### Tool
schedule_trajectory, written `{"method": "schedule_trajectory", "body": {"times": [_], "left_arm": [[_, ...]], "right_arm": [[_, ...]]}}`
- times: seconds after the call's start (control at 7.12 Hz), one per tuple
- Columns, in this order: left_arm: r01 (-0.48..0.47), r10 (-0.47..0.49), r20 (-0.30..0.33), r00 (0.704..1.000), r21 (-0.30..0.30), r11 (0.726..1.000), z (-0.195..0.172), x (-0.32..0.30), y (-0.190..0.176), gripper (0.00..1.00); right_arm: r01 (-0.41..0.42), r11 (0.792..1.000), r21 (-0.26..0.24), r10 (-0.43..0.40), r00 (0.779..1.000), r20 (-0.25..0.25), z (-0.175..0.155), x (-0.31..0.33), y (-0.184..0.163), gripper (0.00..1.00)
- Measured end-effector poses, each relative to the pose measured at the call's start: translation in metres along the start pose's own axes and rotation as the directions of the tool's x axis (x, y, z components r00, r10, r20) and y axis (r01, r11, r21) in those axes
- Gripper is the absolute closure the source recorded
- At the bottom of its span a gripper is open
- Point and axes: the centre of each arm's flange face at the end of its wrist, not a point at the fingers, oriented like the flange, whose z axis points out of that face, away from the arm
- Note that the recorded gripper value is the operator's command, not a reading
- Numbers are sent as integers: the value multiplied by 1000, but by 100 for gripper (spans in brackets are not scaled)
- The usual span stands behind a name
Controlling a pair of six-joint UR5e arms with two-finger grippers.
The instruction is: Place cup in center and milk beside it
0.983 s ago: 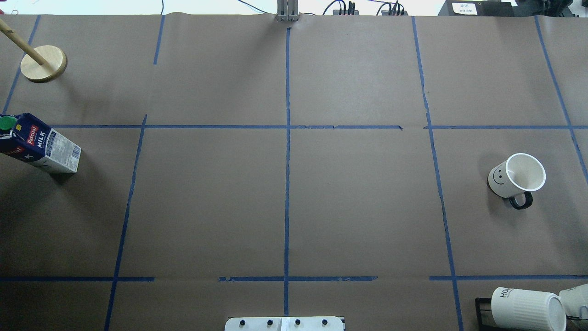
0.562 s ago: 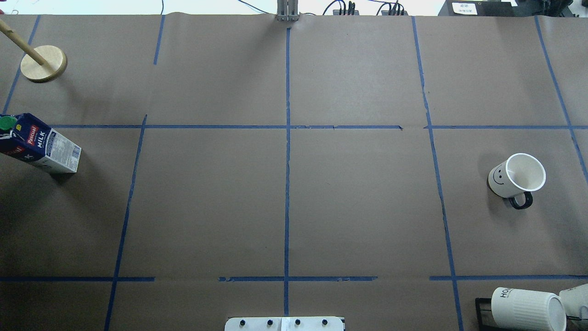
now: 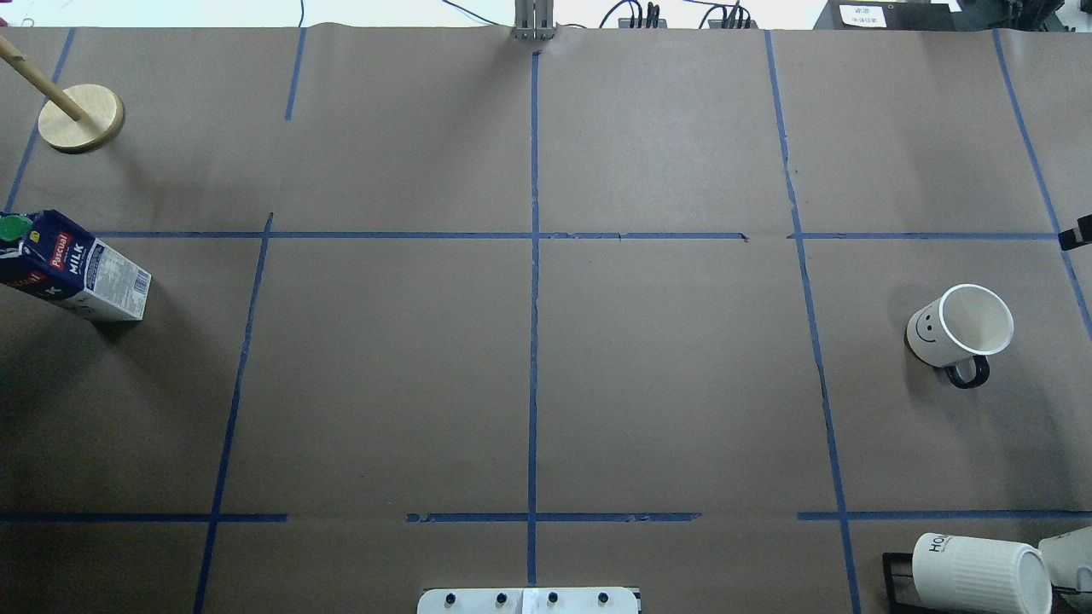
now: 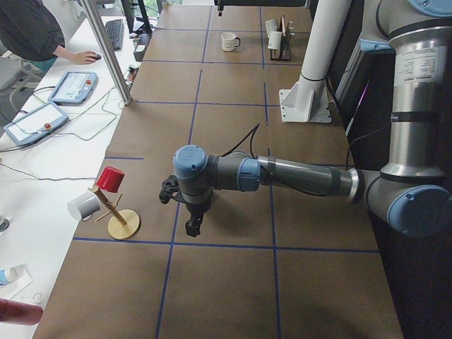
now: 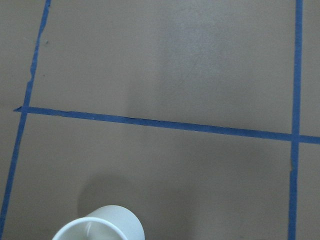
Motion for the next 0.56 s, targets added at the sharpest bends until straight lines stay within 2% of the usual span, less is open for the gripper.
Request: {"method": "schedule_trajectory", "body": {"times": [0.28, 0.56], "left_arm": [[1, -1, 0, 1000, 0, 1000, 0, 0, 1, 0], [3, -3, 0, 1000, 0, 1000, 0, 0, 2, 0]], "right_arm": [[3, 1000, -6, -3, 1000, -1, 23, -23, 7, 0], [22, 999, -37, -23, 999, -39, 48, -33, 21, 0]]}}
